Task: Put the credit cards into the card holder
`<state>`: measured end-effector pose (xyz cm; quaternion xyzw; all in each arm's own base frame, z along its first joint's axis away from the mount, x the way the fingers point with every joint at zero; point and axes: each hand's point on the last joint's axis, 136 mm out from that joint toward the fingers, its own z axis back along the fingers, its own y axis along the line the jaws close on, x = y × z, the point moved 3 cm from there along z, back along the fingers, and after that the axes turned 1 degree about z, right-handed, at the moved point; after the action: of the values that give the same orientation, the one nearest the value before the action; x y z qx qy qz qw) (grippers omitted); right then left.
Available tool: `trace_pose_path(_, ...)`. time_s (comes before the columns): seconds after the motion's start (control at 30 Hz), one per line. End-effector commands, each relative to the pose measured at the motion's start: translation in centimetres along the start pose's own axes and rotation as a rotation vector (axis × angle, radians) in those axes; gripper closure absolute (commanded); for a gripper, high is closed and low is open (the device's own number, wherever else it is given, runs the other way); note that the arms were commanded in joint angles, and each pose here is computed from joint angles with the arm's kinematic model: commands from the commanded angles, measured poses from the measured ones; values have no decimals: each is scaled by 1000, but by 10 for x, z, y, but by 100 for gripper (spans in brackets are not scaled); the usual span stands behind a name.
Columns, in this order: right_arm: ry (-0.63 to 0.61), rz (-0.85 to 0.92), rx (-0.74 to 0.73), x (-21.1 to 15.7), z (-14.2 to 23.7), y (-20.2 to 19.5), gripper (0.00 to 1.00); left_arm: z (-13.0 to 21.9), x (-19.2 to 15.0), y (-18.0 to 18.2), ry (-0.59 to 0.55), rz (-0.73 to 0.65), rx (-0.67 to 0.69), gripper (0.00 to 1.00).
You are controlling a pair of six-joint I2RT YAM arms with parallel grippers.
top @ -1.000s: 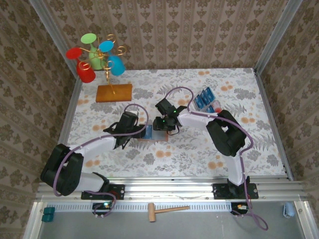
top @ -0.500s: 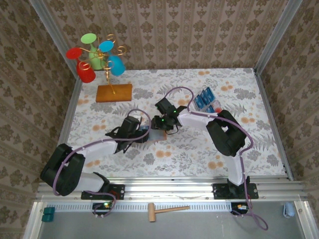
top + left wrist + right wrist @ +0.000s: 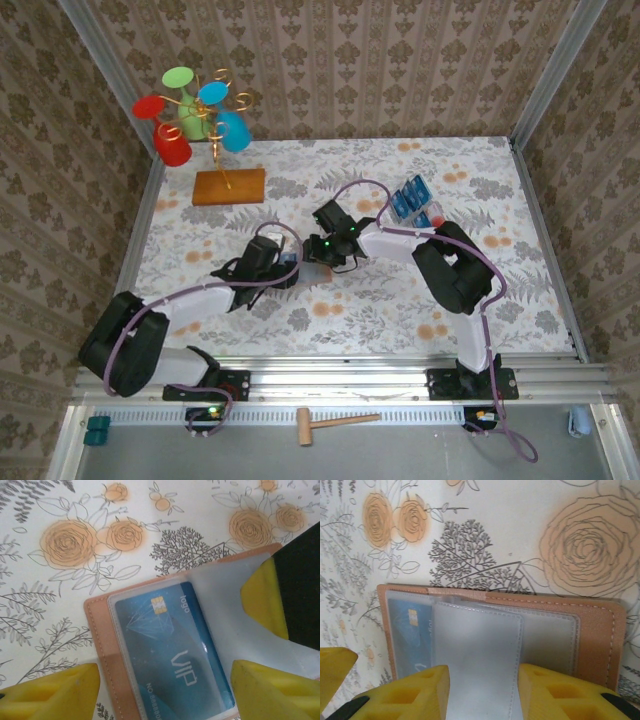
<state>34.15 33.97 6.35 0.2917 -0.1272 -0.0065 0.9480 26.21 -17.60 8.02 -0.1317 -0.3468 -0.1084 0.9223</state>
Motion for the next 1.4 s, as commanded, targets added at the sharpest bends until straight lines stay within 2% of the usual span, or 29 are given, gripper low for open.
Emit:
trace_pose_path(0.0, -19, -27, 85, 4, 15, 19, 59, 7, 6, 6, -48, 21, 26, 29)
trace_pose_path(0.4, -24, -57, 184, 9, 20, 42, 59, 28, 22, 39, -111, 158, 108, 29)
trace_pose_path(0.8, 47, 20, 207, -11, -2, 80, 59, 29, 33, 71, -74, 283, 136, 30)
trace_pose_path(1.37, 135, 14, 100, -32, -49, 58, 59, 31, 32, 80, -48, 311, 138, 30)
